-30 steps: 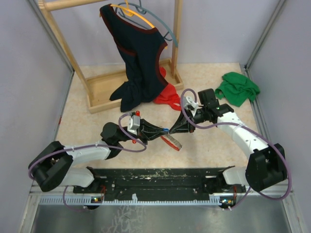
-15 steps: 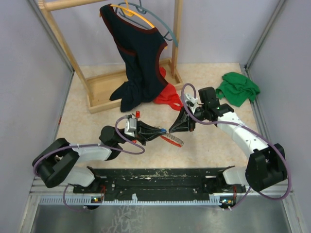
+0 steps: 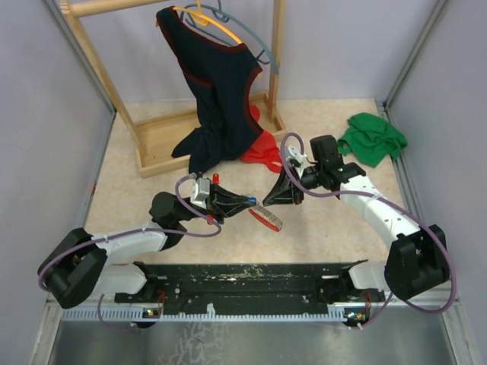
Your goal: Remove the keys from the keyring
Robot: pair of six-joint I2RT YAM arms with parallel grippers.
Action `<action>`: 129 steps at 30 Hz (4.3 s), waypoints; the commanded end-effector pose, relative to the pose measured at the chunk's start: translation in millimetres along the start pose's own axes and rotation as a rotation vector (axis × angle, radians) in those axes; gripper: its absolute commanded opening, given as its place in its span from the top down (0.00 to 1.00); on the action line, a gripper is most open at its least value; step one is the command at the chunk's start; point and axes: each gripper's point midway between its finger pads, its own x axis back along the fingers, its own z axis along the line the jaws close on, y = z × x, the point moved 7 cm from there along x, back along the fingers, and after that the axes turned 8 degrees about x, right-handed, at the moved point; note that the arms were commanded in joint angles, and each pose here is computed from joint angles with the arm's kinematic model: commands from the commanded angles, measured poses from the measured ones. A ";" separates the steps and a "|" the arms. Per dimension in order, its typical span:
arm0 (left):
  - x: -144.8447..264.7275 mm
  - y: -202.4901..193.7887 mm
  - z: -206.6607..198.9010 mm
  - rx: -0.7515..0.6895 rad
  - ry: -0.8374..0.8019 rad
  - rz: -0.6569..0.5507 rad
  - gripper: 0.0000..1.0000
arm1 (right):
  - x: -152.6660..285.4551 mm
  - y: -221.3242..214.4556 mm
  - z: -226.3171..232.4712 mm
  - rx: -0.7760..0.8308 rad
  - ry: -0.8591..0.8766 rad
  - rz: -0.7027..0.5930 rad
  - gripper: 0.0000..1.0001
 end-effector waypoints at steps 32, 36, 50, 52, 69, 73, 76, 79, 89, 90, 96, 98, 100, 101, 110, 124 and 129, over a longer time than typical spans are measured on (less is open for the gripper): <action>-33.0 9.1 27.6 0.183 0.101 0.133 1.00 | -14.7 25.8 5.8 0.244 -0.050 0.173 1.00; -33.6 10.9 25.5 0.171 0.078 0.098 1.00 | -17.2 21.4 4.0 0.207 -0.049 0.158 0.98; -25.7 8.5 16.4 0.118 0.027 0.104 1.00 | -0.9 31.3 7.5 0.198 -0.085 0.182 0.66; -26.0 7.7 16.3 0.118 0.020 0.107 1.00 | 3.9 36.0 8.9 0.204 -0.094 0.175 0.64; -30.5 3.4 16.2 0.147 -0.005 0.122 1.00 | 7.4 56.4 4.8 0.117 -0.085 0.053 0.54; -31.8 1.9 16.5 0.153 -0.006 0.126 1.00 | 4.5 55.7 4.3 0.114 -0.077 0.050 0.54; -34.3 1.5 16.4 0.155 -0.012 0.127 1.00 | -0.8 52.5 3.1 0.103 -0.068 0.049 0.55; -35.4 2.1 16.1 0.156 -0.013 0.125 1.00 | -2.9 50.3 1.7 0.098 -0.068 0.051 0.61; -36.2 1.5 16.0 0.157 -0.013 0.125 1.00 | -7.3 42.6 -1.4 0.085 -0.082 0.073 0.70; -36.2 1.6 15.9 0.157 -0.013 0.124 1.00 | -8.1 42.5 -1.3 0.086 -0.080 0.073 0.72; -35.0 0.8 15.7 0.160 -0.007 0.121 1.00 | -12.1 40.6 -0.5 0.082 -0.065 0.074 0.90; -34.1 0.2 15.4 0.161 -0.003 0.120 1.00 | -12.2 41.0 -0.3 0.081 -0.063 0.073 1.00; -33.7 1.0 15.1 0.158 -0.002 0.117 1.00 | -12.1 42.2 0.4 0.083 -0.060 0.070 1.00; -33.3 1.0 15.0 0.157 0.000 0.115 1.00 | -12.0 43.1 1.4 0.082 -0.057 0.070 1.00; -27.2 -11.5 13.7 0.192 0.004 0.154 0.72 | -7.7 56.0 4.6 0.095 -0.050 0.048 1.00; -23.3 -29.6 18.8 0.228 0.028 0.219 0.66 | -5.1 56.8 4.2 0.100 -0.066 0.053 1.00; -22.7 -30.3 19.3 0.224 0.034 0.220 0.90 | -4.4 56.1 3.3 0.101 -0.075 0.060 1.00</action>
